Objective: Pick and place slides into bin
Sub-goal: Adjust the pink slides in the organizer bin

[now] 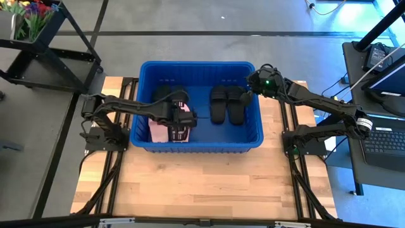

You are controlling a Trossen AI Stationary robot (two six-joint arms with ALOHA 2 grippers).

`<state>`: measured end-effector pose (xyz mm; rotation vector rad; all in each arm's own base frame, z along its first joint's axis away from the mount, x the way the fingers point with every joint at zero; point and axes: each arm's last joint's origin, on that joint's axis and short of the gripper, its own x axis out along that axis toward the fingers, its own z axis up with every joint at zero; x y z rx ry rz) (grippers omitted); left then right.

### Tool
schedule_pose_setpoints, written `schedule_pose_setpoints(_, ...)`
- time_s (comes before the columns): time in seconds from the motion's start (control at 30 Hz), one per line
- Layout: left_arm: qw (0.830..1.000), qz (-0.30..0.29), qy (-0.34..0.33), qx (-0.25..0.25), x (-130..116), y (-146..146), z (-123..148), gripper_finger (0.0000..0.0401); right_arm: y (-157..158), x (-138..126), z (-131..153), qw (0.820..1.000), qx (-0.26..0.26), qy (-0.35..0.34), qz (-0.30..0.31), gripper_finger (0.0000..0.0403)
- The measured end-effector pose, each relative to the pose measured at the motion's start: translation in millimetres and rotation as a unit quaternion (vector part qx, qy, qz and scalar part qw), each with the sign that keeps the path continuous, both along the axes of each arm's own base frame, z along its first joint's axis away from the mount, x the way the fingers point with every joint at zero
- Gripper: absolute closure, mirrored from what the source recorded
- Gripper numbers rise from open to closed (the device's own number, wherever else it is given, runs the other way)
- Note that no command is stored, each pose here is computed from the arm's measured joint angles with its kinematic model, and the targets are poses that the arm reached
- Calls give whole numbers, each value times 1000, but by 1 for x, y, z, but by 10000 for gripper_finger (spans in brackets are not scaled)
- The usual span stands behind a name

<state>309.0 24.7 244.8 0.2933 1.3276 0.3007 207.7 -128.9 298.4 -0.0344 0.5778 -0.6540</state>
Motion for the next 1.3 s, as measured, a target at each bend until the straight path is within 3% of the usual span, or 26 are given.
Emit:
schedule_pose_setpoints(0.4, 993, 23, 74, 89, 10, 1, -31, 258, 0, 0, -1, 1000, 2, 3, 0, 152)
schedule_pose_setpoints(0.53, 993, 42, 78, 78, 8, 8, -32, 262, 0, 0, -1, 1000, 1, 4, 1, 152)
schedule_pose_setpoints(0.67, 994, 48, 78, 67, 7, 12, -32, 292, 0, 0, -1, 1000, -3, 7, 4, 152)
schedule_pose_setpoints(0.9, 994, 59, 76, 58, 7, 17, -32, 389, 0, 0, -1, 1000, -6, 10, 6, 152)
schedule_pose_setpoints(1.3, 989, 54, 101, 95, 2, 9, -26, 395, 0, 0, -1, 1000, -6, 10, 6, 152)
